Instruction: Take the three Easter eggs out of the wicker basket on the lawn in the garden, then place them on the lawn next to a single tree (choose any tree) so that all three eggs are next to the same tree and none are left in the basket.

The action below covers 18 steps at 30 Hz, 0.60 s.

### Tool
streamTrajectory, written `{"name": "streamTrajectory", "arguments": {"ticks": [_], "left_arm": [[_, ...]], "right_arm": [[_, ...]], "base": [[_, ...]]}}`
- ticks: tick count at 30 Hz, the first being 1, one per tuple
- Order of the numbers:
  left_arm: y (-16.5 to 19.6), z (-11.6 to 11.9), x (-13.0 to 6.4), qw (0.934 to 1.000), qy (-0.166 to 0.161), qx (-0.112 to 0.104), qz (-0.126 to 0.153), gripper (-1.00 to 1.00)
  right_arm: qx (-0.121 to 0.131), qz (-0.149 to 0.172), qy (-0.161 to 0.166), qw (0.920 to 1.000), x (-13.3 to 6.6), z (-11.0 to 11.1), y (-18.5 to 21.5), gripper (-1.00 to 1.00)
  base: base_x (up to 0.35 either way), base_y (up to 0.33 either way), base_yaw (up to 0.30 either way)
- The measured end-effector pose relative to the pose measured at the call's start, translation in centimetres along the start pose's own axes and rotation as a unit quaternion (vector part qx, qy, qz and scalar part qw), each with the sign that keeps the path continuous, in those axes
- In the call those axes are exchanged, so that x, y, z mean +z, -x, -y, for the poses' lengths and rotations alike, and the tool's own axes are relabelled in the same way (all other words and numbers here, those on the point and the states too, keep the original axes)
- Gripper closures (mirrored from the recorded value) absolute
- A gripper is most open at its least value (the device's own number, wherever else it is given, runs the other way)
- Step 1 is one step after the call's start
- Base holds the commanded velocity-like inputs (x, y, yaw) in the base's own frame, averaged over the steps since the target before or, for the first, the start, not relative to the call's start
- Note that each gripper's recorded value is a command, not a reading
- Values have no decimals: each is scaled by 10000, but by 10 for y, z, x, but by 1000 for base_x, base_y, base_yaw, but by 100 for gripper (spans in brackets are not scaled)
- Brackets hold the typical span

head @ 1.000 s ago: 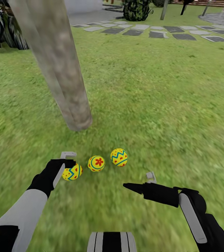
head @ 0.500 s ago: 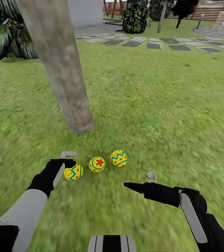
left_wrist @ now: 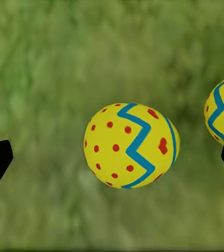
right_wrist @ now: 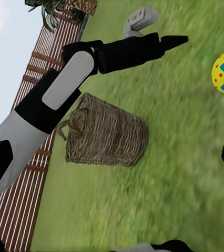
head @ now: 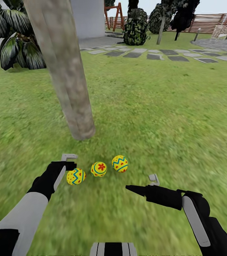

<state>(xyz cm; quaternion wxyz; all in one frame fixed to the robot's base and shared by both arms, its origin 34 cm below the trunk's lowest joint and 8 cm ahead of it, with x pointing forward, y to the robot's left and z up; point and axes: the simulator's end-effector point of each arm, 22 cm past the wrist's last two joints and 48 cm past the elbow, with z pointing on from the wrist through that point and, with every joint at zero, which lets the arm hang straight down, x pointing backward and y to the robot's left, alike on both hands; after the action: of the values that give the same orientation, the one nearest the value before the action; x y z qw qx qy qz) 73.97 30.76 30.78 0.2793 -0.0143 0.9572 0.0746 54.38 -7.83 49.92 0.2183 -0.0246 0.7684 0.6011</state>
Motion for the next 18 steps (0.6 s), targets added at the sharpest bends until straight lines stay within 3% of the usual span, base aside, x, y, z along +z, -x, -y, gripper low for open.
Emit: {"name": "streamTrajectory", "arguments": {"ticks": [9, 18], "left_arm": [[19, -3, -18, 9998, 4, -18, 182, -100], [37, -6, -36, 9993, 7, -41, 361, -100]], "right_arm": [[-169, 54, 47, 9998, -3, -17, 6, -100], [-342, 104, 86, 9993, -6, -33, 12, -100]], "base": [[-131, 0, 0], [-29, 0, 0]]}}
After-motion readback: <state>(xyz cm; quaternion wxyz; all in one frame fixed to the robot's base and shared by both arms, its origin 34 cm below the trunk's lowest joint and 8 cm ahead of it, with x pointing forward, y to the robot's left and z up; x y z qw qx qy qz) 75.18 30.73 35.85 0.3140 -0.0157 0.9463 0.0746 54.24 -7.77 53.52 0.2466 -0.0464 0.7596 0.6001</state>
